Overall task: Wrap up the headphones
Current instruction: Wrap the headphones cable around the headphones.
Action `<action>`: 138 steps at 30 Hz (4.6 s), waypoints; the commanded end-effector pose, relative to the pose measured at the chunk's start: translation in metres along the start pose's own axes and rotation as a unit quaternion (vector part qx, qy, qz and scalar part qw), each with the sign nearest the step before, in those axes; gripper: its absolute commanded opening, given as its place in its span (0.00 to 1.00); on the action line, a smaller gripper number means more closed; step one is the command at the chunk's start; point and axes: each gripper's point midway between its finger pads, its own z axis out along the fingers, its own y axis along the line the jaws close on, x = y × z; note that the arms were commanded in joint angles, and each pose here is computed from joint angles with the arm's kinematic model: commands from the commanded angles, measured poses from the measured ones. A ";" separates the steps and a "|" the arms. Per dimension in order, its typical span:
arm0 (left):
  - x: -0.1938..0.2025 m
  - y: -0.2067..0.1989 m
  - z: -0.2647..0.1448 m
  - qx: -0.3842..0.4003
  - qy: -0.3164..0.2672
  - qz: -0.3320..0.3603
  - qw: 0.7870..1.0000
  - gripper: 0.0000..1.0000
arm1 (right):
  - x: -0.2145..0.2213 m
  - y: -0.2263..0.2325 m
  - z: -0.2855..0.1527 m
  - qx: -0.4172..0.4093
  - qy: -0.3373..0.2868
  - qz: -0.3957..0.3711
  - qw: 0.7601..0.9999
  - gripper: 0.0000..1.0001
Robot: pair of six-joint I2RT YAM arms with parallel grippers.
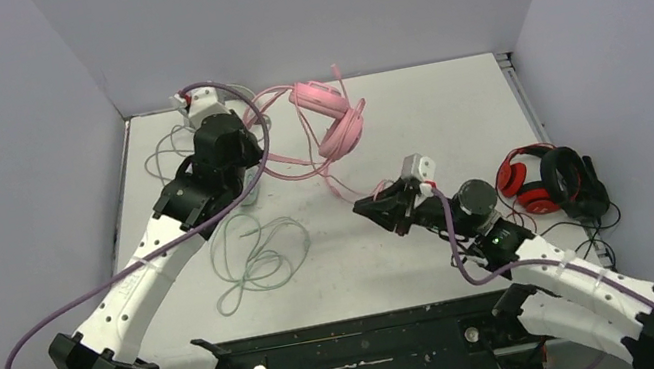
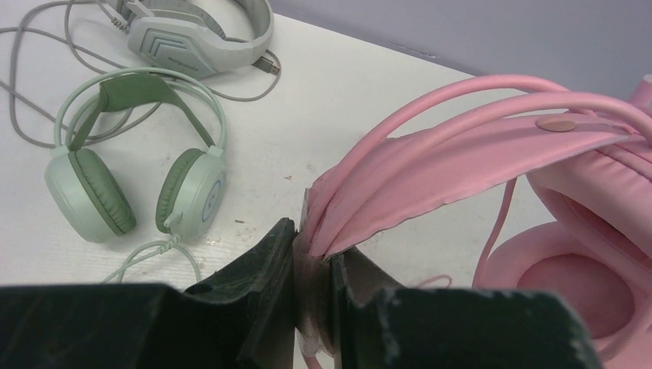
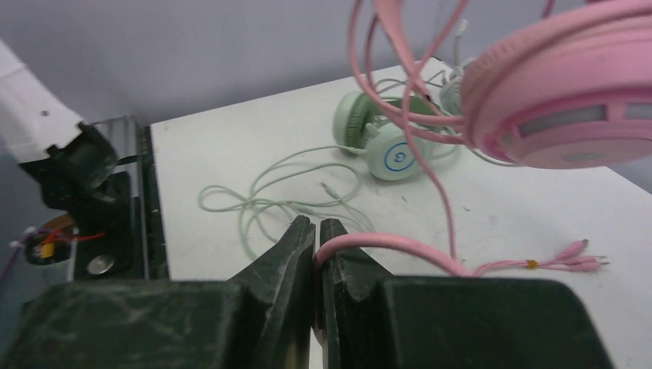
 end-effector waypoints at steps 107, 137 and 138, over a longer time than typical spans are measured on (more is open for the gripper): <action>-0.040 0.054 0.145 -0.163 0.007 -0.109 0.981 0.00 | -0.179 -0.042 -0.065 0.066 0.047 0.253 0.964 0.00; -0.045 -0.018 0.169 0.015 0.055 -0.277 0.959 0.00 | 0.027 0.117 0.010 -0.109 0.322 0.267 0.902 0.00; -0.049 -0.018 0.167 0.021 0.055 -0.273 0.960 0.00 | 0.034 0.112 0.008 -0.096 0.324 0.266 0.903 0.00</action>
